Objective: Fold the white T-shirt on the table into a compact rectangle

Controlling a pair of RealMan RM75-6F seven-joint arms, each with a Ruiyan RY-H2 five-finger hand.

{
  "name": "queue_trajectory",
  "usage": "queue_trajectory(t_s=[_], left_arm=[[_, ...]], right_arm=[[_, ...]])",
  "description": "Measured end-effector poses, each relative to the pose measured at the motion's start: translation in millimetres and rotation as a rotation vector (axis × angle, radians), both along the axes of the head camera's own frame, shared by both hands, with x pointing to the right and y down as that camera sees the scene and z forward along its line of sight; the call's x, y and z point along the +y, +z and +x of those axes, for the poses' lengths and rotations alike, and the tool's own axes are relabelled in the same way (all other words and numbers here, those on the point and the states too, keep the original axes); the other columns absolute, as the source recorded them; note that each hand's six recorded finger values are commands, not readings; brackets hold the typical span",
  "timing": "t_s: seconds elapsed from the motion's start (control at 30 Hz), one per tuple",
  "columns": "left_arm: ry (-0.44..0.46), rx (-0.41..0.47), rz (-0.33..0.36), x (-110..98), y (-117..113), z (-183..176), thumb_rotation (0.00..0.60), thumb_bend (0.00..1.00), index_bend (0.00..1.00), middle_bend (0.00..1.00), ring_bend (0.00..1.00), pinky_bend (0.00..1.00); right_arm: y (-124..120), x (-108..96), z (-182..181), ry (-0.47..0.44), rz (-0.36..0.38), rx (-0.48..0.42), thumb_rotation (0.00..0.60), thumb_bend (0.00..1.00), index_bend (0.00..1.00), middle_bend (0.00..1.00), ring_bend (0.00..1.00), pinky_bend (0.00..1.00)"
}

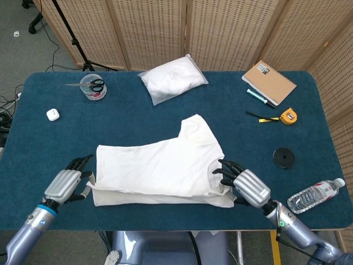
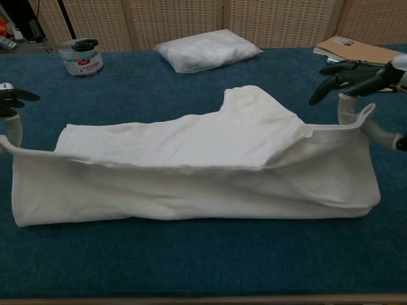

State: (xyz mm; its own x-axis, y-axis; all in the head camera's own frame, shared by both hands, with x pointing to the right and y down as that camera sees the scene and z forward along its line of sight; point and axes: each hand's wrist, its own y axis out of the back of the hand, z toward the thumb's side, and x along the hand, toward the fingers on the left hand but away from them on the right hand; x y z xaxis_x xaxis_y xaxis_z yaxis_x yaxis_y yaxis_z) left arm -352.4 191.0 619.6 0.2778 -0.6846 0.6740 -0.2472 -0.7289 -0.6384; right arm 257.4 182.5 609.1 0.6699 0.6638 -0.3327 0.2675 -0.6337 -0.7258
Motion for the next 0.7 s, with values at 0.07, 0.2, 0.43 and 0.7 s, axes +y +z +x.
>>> queue_trajectory(t_s=[0.07, 0.2, 0.43, 0.7], left_arm=[[-0.028, -0.014, -0.002, -14, 7, 3, 0.600, 0.68, 0.74, 0.00, 0.00, 0.00], [-0.072, -0.035, -0.011, -38, 23, 9, 0.600, 0.68, 0.74, 0.00, 0.00, 0.00], [-0.158, -0.078, -0.046, -68, 52, 13, 0.600, 0.68, 0.74, 0.00, 0.00, 0.00], [-0.190, -0.161, -0.037, -92, 73, 14, 0.600, 0.68, 0.74, 0.00, 0.00, 0.00]], right_arm=[[4, -16, -4, 0.027, 0.002, 0.009, 0.600, 0.65, 0.68, 0.26, 0.01, 0.14], [19, -41, -9, 0.071, -0.013, 0.042, 0.600, 0.65, 0.68, 0.26, 0.01, 0.14], [56, -72, -19, 0.128, -0.050, 0.077, 0.600, 0.64, 0.68, 0.26, 0.01, 0.14], [93, -95, -43, 0.160, -0.082, 0.081, 0.600, 0.65, 0.68, 0.26, 0.01, 0.14]])
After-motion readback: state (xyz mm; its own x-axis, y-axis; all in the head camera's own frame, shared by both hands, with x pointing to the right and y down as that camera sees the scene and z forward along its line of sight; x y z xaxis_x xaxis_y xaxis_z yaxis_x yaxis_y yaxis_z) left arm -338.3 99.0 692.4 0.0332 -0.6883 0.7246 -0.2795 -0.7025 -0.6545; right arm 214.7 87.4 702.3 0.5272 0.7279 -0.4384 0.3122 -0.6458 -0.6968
